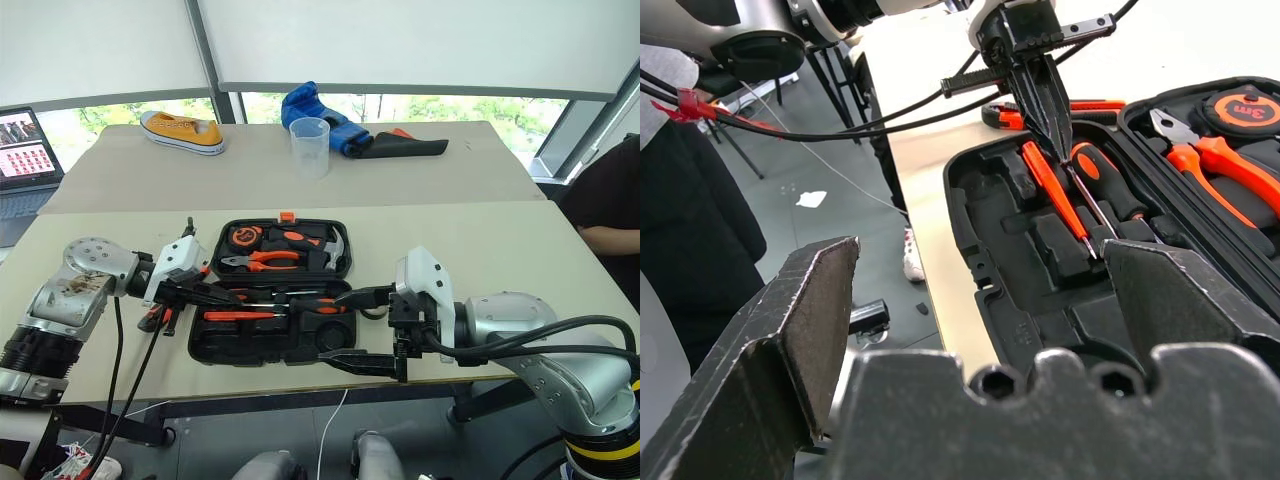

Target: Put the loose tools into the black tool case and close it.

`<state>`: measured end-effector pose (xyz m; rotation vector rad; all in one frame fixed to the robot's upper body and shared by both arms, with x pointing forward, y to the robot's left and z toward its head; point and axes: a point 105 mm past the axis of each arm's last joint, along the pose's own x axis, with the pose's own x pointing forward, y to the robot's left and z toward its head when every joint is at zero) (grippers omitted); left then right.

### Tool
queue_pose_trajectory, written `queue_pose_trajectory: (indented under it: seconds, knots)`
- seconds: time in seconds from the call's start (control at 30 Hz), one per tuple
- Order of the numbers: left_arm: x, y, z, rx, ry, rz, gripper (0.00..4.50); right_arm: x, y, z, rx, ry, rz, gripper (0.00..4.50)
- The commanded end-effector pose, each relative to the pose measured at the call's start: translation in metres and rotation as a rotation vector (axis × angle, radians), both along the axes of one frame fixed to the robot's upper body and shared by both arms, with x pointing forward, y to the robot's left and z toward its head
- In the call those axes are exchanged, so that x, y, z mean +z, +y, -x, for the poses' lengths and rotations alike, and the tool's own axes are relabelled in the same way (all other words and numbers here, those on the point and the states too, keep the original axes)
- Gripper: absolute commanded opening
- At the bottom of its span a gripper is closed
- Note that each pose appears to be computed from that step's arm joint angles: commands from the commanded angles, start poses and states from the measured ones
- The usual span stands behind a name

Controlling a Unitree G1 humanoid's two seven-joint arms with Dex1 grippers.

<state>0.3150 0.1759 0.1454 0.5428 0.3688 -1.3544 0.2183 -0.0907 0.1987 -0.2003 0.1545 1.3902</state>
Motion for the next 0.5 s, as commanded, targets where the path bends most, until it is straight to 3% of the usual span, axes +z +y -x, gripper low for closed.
queue_pose_trajectory:
  seconds: [0.03,0.5]
  knots:
    - [-0.002,0.001,-0.002,0.044,0.031,0.049,0.04,0.007,0.0,0.002,0.007,-0.045,-0.001,4.5]
    - [-0.019,0.001,-0.003,0.105,0.105,0.094,0.04,0.006,0.0,0.001,0.007,-0.042,0.01,4.5]
